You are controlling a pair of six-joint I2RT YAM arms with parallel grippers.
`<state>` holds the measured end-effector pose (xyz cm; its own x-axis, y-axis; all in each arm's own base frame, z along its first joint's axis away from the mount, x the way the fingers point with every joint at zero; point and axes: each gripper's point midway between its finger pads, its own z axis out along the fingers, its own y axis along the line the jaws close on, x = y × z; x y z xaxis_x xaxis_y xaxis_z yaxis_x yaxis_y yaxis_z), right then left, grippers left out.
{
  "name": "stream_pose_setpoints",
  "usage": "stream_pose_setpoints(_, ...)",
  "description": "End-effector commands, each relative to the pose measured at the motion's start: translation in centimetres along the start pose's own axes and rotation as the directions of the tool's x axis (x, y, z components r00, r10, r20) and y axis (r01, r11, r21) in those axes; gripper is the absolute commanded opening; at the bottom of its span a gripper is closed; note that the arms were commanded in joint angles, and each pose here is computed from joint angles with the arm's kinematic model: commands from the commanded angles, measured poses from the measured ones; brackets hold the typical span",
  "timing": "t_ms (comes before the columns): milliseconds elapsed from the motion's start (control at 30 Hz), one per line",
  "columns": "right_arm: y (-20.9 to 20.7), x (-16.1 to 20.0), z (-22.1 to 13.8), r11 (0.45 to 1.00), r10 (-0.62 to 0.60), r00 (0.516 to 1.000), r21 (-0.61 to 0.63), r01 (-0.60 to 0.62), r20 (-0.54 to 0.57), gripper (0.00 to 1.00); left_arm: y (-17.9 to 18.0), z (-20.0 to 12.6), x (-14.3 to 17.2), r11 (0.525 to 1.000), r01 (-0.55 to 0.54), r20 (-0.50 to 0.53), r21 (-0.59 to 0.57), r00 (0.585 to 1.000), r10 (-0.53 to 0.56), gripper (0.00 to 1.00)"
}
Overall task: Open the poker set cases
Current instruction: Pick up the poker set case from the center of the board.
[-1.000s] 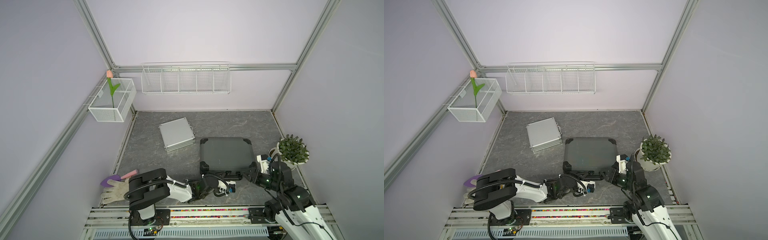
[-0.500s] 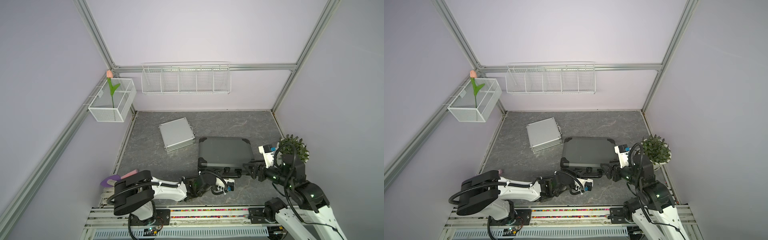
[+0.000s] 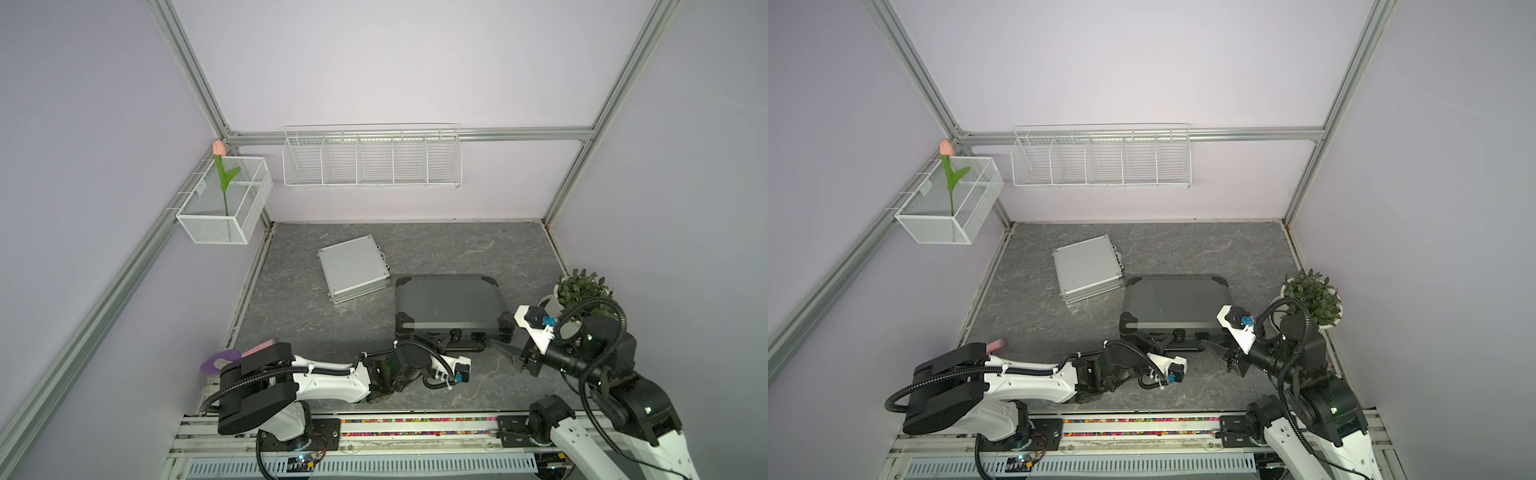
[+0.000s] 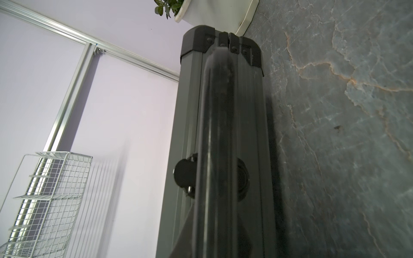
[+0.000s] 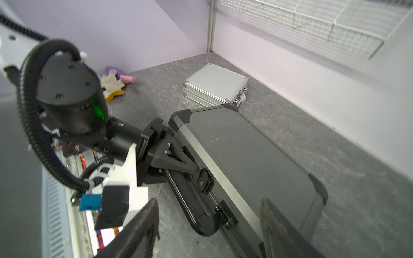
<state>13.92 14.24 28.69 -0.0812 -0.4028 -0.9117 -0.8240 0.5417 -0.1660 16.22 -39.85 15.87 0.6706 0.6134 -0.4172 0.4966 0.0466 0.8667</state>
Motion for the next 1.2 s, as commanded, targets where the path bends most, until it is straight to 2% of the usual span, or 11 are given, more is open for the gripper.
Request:
stream_pose_setpoints(0, 2.2, 1.1, -0.6, 0.947, -0.303, 0.953, -0.12, 0.297, -0.028, 0.73, 14.4, -4.4, -7.3, 0.88, 0.184, 0.287, -0.437, 0.956, -0.057, 0.0)
stream_pose_setpoints(133, 3.0, 3.4, -1.0, 0.887, -0.442, 0.893, -0.189, 0.421, -0.087, 0.75, 15.0, -4.7, -7.8, 0.86, 0.135, 0.288, -0.491, 0.957, 0.014, 0.0)
stream_pose_setpoints(233, 2.8, 4.1, -0.7, 0.86, -0.494, 0.865, -0.197, 0.47, -0.094, 0.74, 15.4, -4.8, -8.3, 0.852, 0.118, 0.293, -0.509, 0.955, 0.043, 0.0)
stream_pose_setpoints(367, 2.5, 4.6, 0.2, 0.846, -0.519, 0.851, -0.194, 0.497, -0.082, 0.73, 15.7, -4.9, -8.8, 0.862, 0.116, 0.304, -0.494, 0.951, 0.047, 0.0)
stream_pose_setpoints(600, 1.6, 5.5, 2.4, 0.829, -0.547, 0.834, -0.184, 0.529, -0.065, 0.67, 16.1, -5.4, -9.3, 0.876, 0.176, 0.351, -0.45, 0.936, -0.009, 0.0)
stream_pose_setpoints(867, 0.7, 6.0, 4.5, 0.81, -0.574, 0.816, -0.199, 0.552, -0.068, 0.59, 16.9, -6.3, -9.7, 0.868, 0.189, 0.375, -0.458, 0.927, -0.004, 0.0)
stream_pose_setpoints(1167, 0.7, 7.1, 6.6, 0.768, -0.626, 0.775, -0.244, 0.592, -0.089, 0.56, 18.1, -6.8, -10.7, 0.861, 0.194, 0.4, -0.471, 0.917, 0.011, 0.0)
